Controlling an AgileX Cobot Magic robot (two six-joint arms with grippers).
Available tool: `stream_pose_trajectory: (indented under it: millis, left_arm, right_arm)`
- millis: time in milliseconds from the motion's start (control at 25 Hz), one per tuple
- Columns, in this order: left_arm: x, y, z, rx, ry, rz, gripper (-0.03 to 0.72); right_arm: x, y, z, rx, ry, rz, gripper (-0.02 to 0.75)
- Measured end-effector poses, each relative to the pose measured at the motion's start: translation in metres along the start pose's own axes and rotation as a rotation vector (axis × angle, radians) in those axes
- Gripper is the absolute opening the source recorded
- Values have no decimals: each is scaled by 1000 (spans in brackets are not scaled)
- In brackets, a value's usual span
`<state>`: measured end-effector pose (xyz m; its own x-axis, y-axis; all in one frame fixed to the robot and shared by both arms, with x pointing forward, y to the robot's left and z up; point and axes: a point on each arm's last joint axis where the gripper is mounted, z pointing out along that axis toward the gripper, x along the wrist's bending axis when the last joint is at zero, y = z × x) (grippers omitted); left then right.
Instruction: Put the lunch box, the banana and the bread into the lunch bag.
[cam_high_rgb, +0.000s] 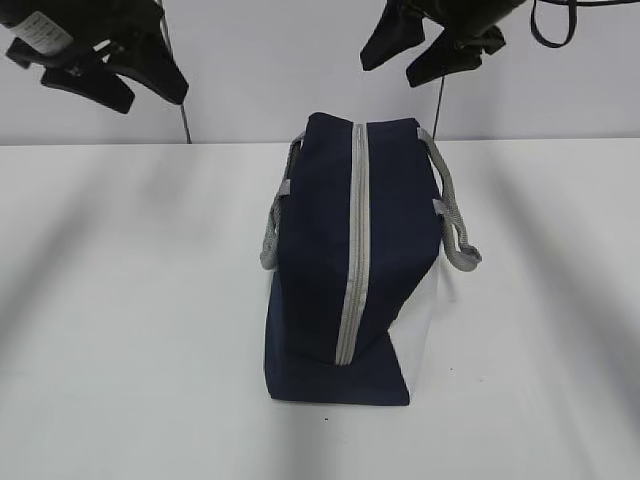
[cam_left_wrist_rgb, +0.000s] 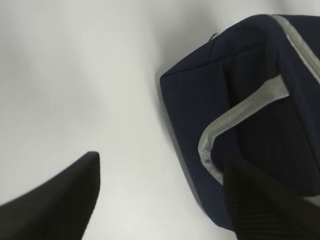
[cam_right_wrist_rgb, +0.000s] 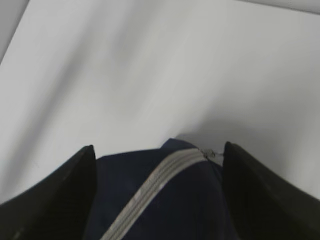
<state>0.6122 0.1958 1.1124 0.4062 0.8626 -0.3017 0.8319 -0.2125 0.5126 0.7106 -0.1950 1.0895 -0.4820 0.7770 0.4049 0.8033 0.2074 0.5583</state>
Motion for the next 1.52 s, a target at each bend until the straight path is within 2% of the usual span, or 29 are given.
stream_pose_trajectory:
  millis: [160,400,720,800,1120,1320,1520]
  left_arm:
    - [-3,-7,-22,26,63,-7,507]
    - [-16,-25,-48,18,68,-26,496]
    - [-22,-102,-70,66,148,-46,486]
    - [-27,-124,-83,48,163,-44,486]
    - [-44,-214,-118,-56,190,-71,486]
    - [-46,-266,-123,-98,216,-84,486]
    - [-45,-310,-130,-153,284,-73,486]
  right_arm:
    - [14,-22,-19,68,-56,20,577]
    - [33,-64,-45,154,-76,56,577]
    - [68,-143,-87,238,-106,74,577]
    - [77,-163,-99,238,-121,67,577]
    - [114,-251,-143,122,-172,34,577]
    - [132,-299,-163,10,-206,25,577]
    - [143,-349,-178,-37,-265,-11,577]
